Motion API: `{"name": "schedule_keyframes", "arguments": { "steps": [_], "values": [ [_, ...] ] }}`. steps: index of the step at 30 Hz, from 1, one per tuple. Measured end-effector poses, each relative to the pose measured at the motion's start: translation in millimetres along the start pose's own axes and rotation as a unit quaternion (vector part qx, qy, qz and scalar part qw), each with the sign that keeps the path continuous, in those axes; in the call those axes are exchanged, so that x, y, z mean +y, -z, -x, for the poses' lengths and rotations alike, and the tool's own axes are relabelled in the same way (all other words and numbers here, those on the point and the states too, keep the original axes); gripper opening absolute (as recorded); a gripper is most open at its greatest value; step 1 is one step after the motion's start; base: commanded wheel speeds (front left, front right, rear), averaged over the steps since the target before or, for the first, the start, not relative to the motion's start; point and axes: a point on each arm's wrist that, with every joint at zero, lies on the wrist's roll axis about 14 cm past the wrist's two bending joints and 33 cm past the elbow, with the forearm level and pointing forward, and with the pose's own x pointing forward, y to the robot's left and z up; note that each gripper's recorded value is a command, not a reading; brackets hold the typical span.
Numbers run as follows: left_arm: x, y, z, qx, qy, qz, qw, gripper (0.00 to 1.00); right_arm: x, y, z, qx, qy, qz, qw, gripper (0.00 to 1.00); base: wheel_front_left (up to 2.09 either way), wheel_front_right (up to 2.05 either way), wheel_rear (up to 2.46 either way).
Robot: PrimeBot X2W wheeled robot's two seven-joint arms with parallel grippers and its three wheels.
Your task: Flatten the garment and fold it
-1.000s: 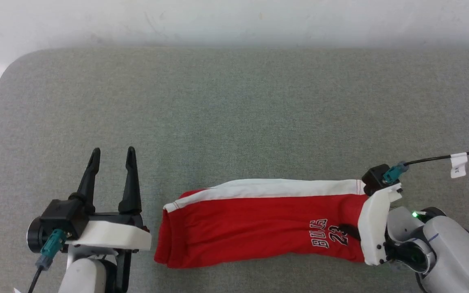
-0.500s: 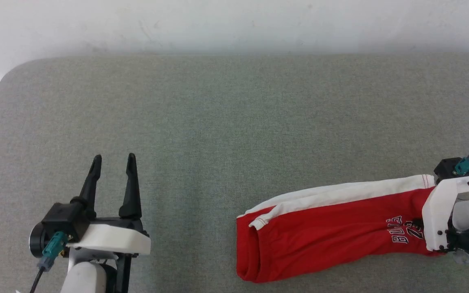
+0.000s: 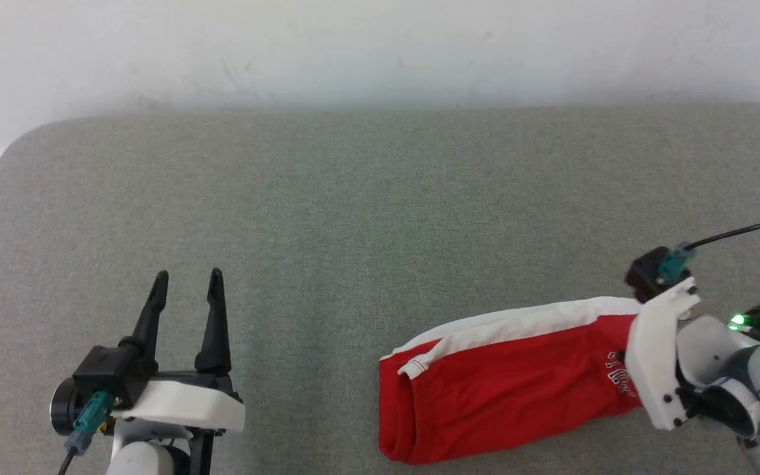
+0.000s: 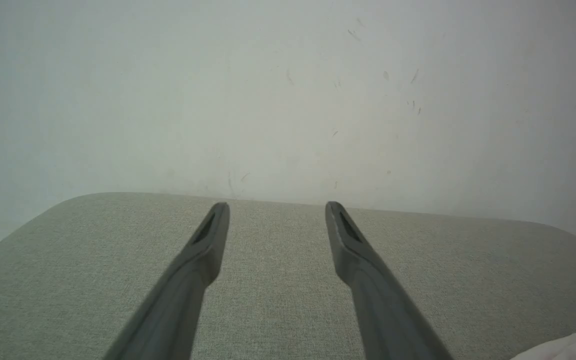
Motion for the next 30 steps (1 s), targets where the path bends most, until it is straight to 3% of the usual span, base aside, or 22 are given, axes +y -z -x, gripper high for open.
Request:
{"name": "schedule_keyframes", "arguments": {
  "steps": [6, 15, 28, 29, 30],
  "values": [
    [2, 3, 2, 0.006, -0.001, 0.002, 1.000, 1.00, 57, -20, 7, -0.025, -0.057, 0.073, 0.995, 0.00, 0.00, 0.00, 0.00],
    [9, 7, 6, 0.012, -0.010, 0.002, 1.000, 1.00, 146, -31, -6, -0.045, -0.158, 0.126, 0.978, 0.00, 0.00, 0.00, 0.00],
    [18, 16, 5, 0.025, -0.023, 0.002, 0.999, 1.00, 191, -29, -50, -0.040, -0.201, 0.122, 0.971, 0.00, 0.00, 0.00, 0.00],
    [18, 16, 5, 0.026, -0.023, 0.002, 0.999, 1.00, 192, -25, -53, -0.033, -0.202, 0.120, 0.971, 0.09, 0.00, 0.00, 0.00],
    [18, 17, 5, 0.027, -0.024, 0.002, 0.999, 1.00, 194, -23, -55, -0.032, -0.204, 0.119, 0.971, 0.41, 0.00, 0.00, 0.00]
  ]
}}
